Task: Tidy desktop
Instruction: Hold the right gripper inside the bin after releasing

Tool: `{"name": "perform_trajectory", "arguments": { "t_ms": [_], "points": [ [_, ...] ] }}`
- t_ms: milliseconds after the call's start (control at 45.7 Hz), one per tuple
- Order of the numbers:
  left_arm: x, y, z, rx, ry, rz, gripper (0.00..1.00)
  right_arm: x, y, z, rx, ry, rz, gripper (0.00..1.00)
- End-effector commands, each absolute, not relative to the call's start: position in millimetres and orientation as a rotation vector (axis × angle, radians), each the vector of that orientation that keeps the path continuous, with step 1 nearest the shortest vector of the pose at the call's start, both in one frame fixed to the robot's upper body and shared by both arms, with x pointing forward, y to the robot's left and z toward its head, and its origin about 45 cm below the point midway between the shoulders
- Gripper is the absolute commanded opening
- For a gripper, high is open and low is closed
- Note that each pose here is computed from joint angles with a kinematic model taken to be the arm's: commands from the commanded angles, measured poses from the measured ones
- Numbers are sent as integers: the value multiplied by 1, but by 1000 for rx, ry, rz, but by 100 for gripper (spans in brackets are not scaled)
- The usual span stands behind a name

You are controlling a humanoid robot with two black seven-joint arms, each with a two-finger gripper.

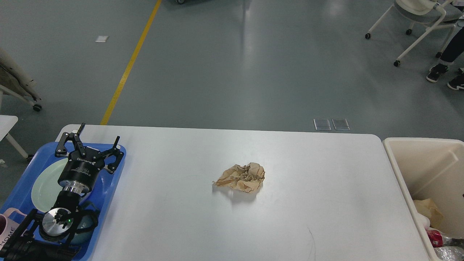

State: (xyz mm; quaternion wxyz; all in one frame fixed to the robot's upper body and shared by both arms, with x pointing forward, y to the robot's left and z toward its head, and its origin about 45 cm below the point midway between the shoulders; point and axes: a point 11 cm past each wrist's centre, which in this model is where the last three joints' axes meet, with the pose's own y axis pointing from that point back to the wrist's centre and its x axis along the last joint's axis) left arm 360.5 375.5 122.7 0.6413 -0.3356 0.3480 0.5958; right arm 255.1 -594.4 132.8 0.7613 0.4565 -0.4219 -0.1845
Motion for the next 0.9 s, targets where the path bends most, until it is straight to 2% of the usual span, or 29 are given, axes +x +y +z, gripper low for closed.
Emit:
{"name": "perform_trajectory", "arguments": {
  "t_ms": [0,219,547,569,635,657,679,876],
  "points": [
    [360,375,123,-764,794,1358,97,241,-584,74,996,-878,-352,0],
    [360,376,123,-766,793,1359,97,229,-571,31,998,-956,-277,0],
    [360,375,123,-764,794,1358,97,233,-568,29,970,-1022,-222,0],
    [360,375,123,-764,794,1358,97,233,-569,29,963,-1025,-211,7],
    [360,376,123,-766,793,1359,97,233,-572,31,947,-1033,-191,81],
    [360,375,123,-765,794,1358,97,234,-572,32,942,-1044,-179,95],
    [360,376,123,-766,793,1359,97,236,-573,33,937,-1054,-170,99],
    [360,375,123,-764,794,1358,97,235,-575,35,922,-1060,-158,100]
  ]
}}
